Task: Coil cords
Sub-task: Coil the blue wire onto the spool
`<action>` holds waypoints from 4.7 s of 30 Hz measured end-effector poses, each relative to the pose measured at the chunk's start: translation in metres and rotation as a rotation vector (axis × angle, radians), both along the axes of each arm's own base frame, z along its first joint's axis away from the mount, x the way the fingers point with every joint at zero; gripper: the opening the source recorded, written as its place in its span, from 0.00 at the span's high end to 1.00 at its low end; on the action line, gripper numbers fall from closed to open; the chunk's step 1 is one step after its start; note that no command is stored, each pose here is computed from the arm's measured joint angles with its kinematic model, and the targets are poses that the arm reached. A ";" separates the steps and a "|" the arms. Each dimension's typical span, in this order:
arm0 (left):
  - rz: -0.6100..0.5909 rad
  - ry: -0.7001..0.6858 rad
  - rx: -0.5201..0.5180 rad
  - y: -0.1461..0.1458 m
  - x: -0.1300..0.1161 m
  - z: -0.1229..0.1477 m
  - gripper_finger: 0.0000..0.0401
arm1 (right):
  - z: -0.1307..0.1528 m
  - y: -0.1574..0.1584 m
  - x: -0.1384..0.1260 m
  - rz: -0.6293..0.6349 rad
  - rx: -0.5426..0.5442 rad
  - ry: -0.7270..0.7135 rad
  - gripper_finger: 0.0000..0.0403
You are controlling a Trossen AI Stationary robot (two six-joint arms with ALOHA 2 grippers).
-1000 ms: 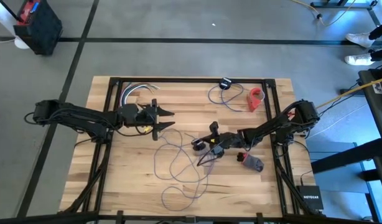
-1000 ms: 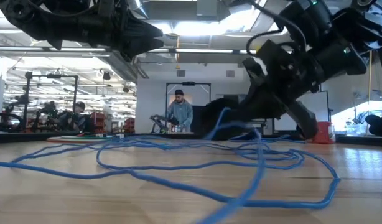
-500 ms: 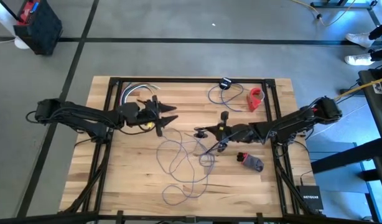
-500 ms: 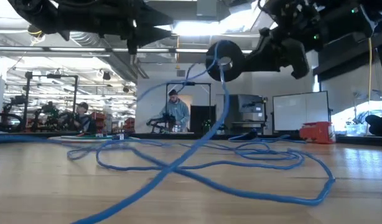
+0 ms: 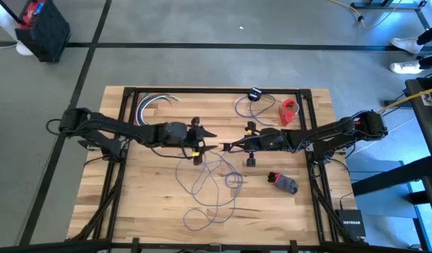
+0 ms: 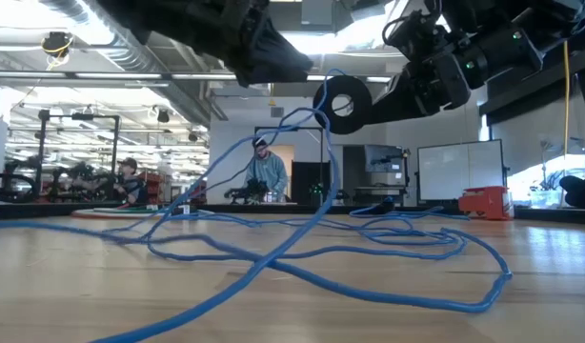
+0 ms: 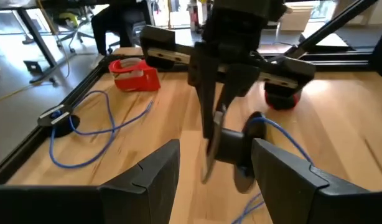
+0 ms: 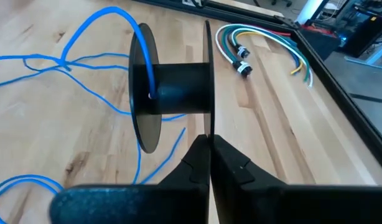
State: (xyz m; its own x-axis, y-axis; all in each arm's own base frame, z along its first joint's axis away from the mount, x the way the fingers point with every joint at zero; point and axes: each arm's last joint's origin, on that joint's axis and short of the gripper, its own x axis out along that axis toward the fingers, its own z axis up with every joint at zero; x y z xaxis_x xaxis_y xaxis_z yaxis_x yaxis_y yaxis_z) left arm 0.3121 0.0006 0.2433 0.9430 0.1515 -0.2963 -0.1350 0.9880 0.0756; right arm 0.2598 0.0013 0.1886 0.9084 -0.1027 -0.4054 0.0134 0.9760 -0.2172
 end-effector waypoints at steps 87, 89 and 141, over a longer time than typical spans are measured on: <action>-0.099 -0.008 0.068 0.007 0.021 -0.018 0.99 | 0.036 0.002 0.009 0.079 -0.014 0.015 0.82; -0.096 -0.010 0.060 0.007 0.021 -0.018 1.00 | 0.036 0.002 0.009 0.081 -0.031 0.015 0.88; 0.063 0.028 0.102 0.008 0.035 0.010 0.80 | 0.069 -0.047 -0.029 -0.308 -0.053 -0.259 0.98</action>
State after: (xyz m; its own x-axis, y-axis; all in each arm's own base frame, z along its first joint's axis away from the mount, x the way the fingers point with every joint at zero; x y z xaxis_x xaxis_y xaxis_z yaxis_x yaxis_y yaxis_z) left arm 0.3474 0.0088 0.2532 0.9222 0.2411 -0.3022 -0.1933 0.9646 0.1795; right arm 0.2310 -0.0453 0.2579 0.9031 -0.4009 -0.1539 0.3646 0.9052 -0.2184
